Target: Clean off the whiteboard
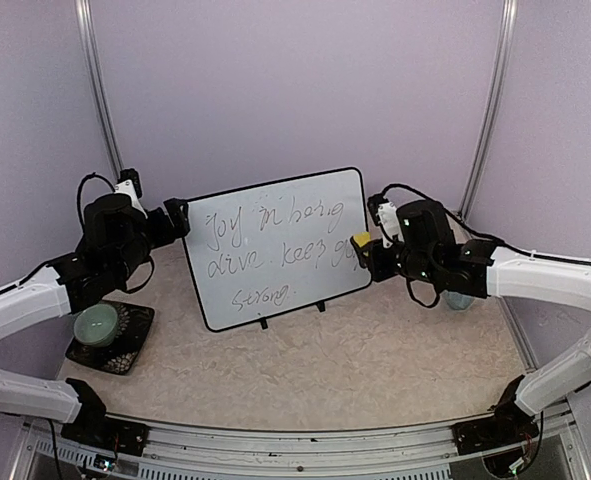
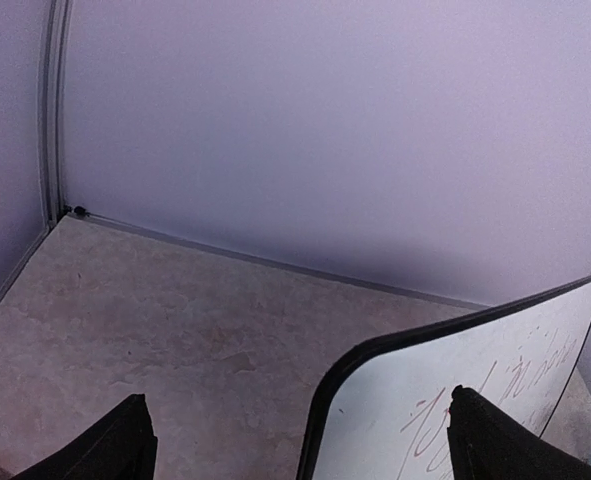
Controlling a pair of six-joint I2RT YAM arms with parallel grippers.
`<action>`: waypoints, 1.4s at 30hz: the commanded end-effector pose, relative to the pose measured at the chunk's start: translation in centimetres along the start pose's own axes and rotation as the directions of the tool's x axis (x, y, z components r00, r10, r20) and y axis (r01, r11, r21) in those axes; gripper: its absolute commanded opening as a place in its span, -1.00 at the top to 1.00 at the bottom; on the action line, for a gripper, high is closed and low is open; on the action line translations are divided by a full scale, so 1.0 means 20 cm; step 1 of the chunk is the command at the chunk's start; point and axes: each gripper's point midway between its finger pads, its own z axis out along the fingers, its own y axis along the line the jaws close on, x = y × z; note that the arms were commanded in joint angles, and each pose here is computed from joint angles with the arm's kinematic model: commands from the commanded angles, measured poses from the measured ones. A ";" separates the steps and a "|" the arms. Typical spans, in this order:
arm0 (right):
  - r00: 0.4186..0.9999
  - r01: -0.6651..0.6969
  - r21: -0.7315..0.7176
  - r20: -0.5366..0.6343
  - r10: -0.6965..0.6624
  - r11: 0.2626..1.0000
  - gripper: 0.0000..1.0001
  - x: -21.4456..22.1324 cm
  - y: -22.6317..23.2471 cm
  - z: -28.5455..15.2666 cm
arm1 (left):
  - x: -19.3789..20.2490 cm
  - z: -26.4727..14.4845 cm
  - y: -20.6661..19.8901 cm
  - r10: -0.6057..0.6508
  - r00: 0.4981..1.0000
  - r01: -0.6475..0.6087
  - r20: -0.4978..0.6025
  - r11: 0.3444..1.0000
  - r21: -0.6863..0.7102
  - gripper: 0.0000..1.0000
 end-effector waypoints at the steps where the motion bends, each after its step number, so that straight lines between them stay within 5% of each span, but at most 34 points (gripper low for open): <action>1: 0.989 0.035 -0.044 0.146 -0.028 0.998 1.00 -0.35 0.13 -0.04 | -0.16 0.04 -0.02 -0.024 1.000 0.023 0.015 0.999 0.049 -0.98; 12: 0.968 0.122 -0.197 0.238 -0.073 0.973 1.00 -0.67 0.56 0.00 | -0.24 0.10 0.03 -0.049 0.995 0.025 0.090 0.968 0.248 -0.95; 26: 0.973 0.158 -0.305 0.212 -0.095 0.939 1.00 -0.61 0.70 -0.07 | -0.04 0.11 -0.11 -0.064 0.998 0.046 0.015 0.849 0.526 -0.55; 42: 0.975 0.164 -0.319 0.197 -0.104 0.933 1.00 -0.58 0.71 -0.08 | 0.11 0.13 -0.21 -0.046 0.997 0.078 -0.066 0.772 0.631 0.39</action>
